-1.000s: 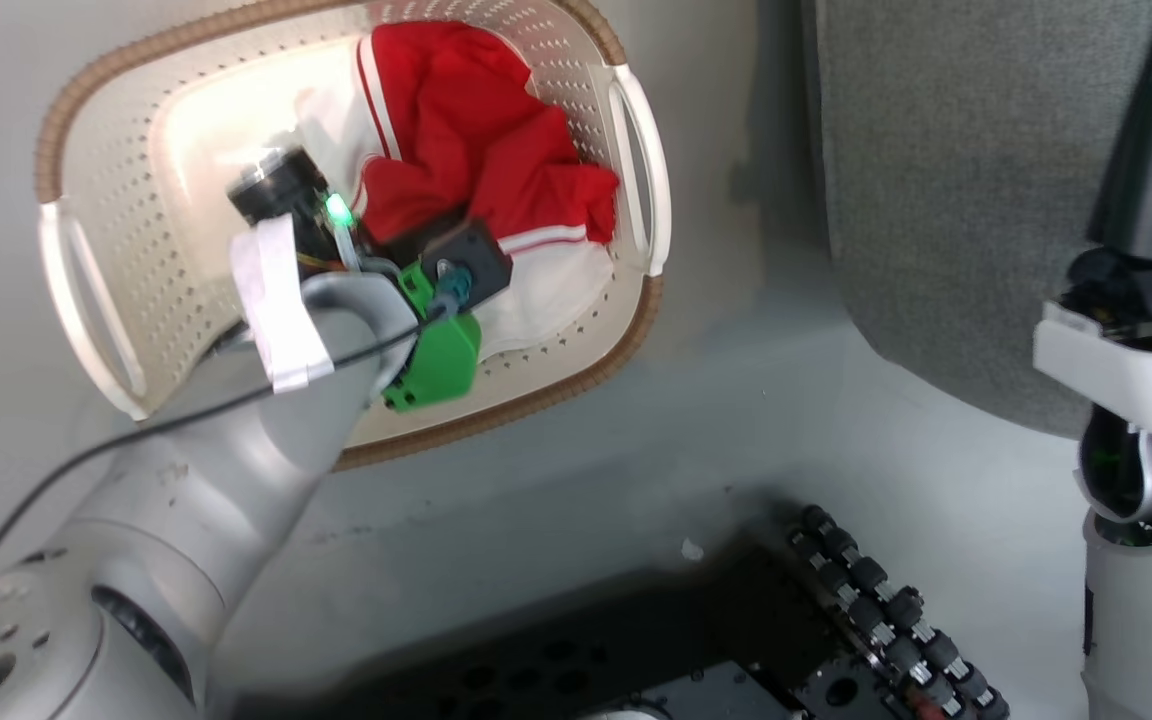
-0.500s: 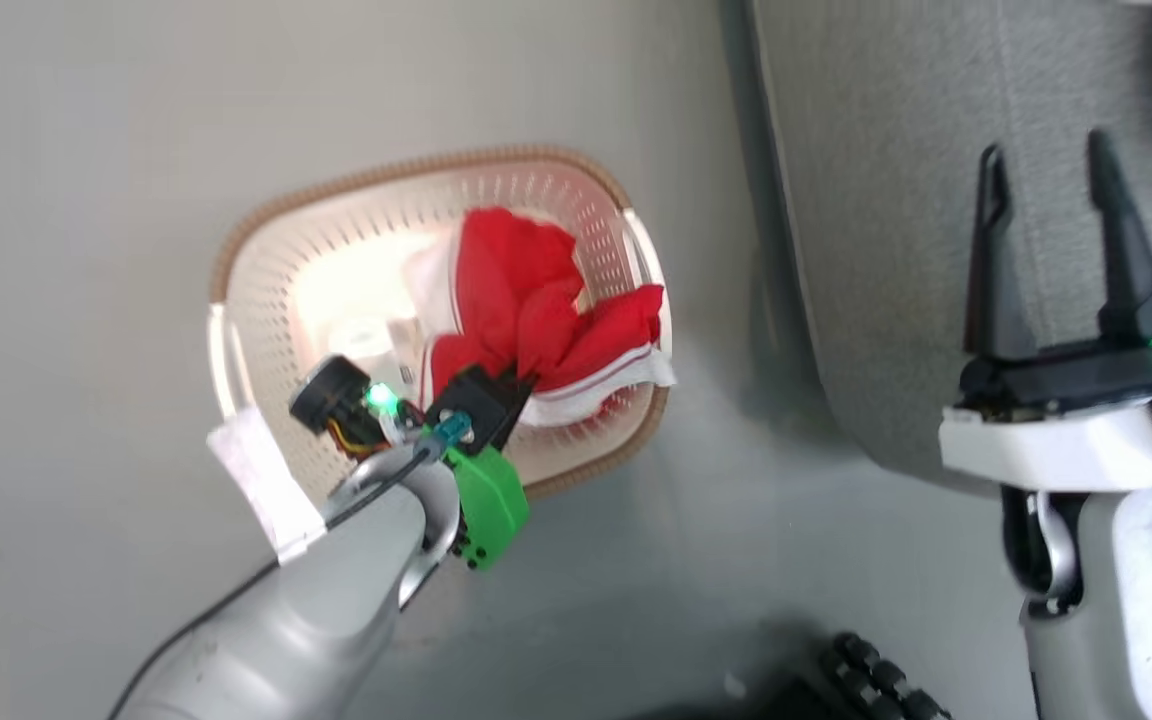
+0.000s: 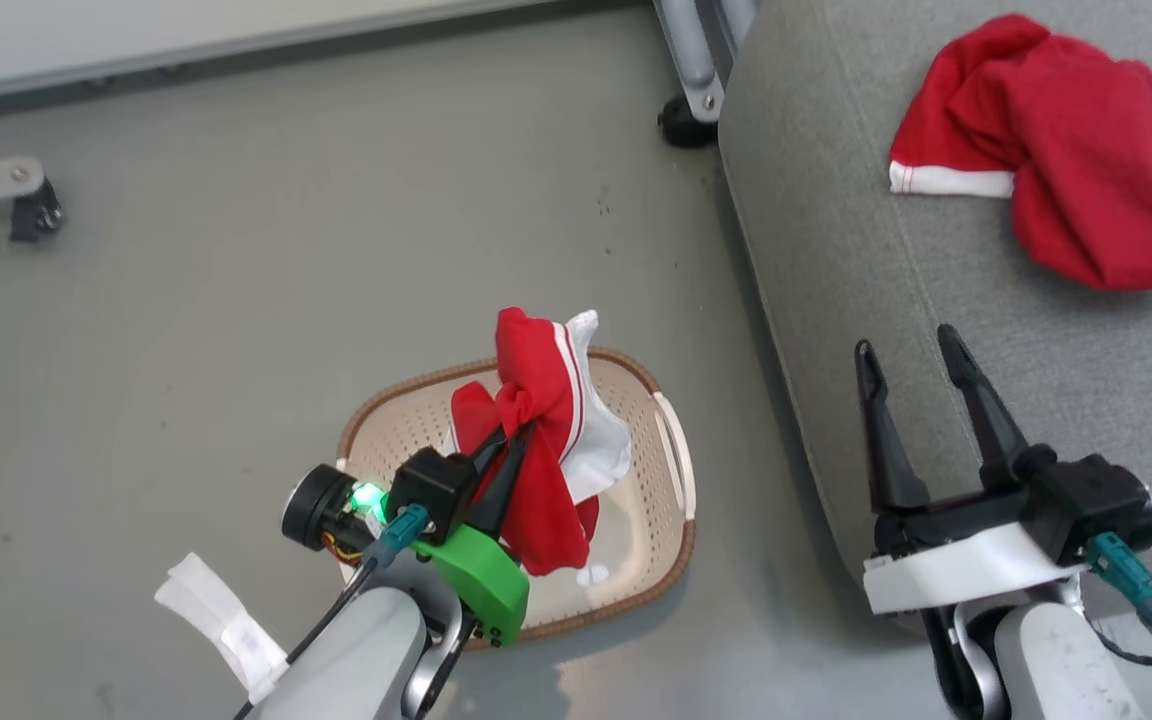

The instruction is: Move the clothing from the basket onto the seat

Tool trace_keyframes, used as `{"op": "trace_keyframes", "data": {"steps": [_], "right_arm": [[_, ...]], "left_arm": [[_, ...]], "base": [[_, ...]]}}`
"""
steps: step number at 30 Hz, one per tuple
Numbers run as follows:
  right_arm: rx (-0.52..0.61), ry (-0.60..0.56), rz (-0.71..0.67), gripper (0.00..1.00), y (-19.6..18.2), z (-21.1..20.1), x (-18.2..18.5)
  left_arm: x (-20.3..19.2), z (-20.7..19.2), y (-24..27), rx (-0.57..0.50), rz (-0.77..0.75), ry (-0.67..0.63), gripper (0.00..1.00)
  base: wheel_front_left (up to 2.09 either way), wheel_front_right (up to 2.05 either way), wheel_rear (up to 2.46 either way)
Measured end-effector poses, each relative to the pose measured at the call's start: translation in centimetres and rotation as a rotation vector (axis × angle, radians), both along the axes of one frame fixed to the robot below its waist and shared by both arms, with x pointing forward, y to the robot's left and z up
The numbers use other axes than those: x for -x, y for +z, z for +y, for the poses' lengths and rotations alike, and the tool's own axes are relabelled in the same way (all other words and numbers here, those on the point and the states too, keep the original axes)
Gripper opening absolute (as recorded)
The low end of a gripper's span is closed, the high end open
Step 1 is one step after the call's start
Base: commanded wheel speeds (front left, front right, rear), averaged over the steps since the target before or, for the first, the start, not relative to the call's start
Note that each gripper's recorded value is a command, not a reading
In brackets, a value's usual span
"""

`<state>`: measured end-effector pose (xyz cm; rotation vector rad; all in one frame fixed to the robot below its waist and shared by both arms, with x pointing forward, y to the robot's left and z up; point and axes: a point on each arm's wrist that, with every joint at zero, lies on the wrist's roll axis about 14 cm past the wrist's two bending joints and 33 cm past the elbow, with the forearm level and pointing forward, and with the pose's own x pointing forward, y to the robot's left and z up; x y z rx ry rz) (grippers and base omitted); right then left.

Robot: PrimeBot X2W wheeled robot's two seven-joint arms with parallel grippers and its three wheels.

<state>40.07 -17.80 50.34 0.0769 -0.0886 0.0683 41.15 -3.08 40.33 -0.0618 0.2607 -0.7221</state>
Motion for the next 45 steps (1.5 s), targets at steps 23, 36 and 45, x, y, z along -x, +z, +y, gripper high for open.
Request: {"op": "trace_keyframes", "data": {"steps": [23, 36, 45], "right_arm": [[-0.003, 0.107, -0.118, 1.00, 4.1, 3.6, 6.4], [0.049, 0.334, 0.005, 1.00, 0.1, 9.0, 7.9], [0.048, 0.379, 0.000, 1.00, 0.5, 9.8, 7.2]], "left_arm": [[3.6, 1.9, 18.8, 0.170, -0.513, 0.087, 0.00], [5.8, -0.4, 22.8, 0.252, -0.606, -0.006, 0.00], [8.0, -3.0, 24.8, 0.285, -0.620, -0.122, 0.00]], "base": [[0.00, 0.00, 0.00], [0.00, 0.00, 0.00], [0.00, 0.00, 0.00]]}}
